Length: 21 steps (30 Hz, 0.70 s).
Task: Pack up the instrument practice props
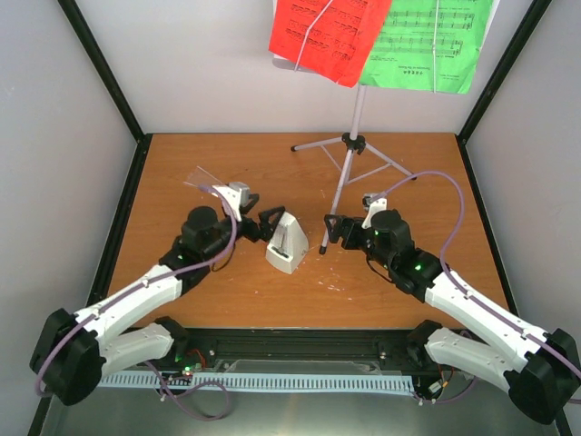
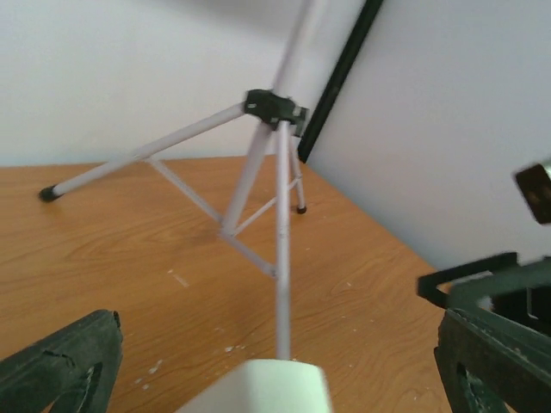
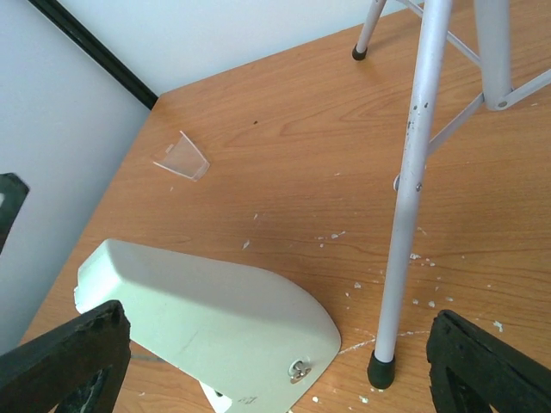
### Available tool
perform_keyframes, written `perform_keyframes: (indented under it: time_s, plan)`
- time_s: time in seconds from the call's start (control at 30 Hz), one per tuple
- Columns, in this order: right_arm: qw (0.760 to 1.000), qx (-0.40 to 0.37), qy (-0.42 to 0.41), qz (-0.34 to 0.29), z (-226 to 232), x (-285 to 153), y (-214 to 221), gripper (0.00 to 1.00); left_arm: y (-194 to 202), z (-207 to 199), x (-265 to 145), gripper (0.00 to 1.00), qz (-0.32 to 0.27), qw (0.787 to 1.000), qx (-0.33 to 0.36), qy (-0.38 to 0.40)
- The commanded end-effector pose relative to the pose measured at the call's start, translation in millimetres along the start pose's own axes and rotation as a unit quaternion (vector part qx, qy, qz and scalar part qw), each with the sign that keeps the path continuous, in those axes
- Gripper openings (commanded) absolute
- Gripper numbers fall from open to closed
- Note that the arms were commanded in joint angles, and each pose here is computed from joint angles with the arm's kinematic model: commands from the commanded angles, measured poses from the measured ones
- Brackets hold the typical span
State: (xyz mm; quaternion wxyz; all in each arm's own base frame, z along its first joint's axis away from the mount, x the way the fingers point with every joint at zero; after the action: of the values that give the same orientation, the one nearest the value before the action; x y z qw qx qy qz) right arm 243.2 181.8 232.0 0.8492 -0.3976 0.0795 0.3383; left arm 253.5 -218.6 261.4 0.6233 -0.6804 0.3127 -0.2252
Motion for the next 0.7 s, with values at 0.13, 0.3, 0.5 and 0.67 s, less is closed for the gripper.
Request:
perform_keyframes:
  time_s: [0.13, 0.3, 0.5, 0.67]
  plan:
    - [1.000, 0.002, -0.006, -0.003, -0.1, -1.7, 1.0, 0.94, 66.5, 76.3, -19.4, 0.99, 0.125, 0.964, -0.233, -0.016]
    - [1.000, 0.008, -0.007, -0.003, -4.6, -6.2, 4.8, 0.94, 121.6, 92.0, -12.9, 0.99, 0.208, 0.938, -0.277, -0.020]
    - [1.000, 0.002, 0.005, 0.009, -9.4, -2.6, 9.8, 0.97, 160.2, 100.2, -10.0, 1.00, 0.259, 0.927, -0.270, -0.038]
    - [1.000, -0.007, -0.003, 0.011, -6.6, 1.5, 10.0, 0.97, 178.4, 98.2, -6.0, 0.99, 0.298, 0.918, -0.258, -0.035]
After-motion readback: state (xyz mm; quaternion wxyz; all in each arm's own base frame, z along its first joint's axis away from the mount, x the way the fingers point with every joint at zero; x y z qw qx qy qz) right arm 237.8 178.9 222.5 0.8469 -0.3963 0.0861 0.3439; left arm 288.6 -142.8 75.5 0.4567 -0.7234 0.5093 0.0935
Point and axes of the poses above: each gripper's point midway between its finger pads, its own x axis out along the fingers, its own z axis along the line the jaws close on, y = z × x, the point moved 4 cm from there along -x, back along the fingers, and after that the axes turned 13 degrees about x, right-handed, at the moved point
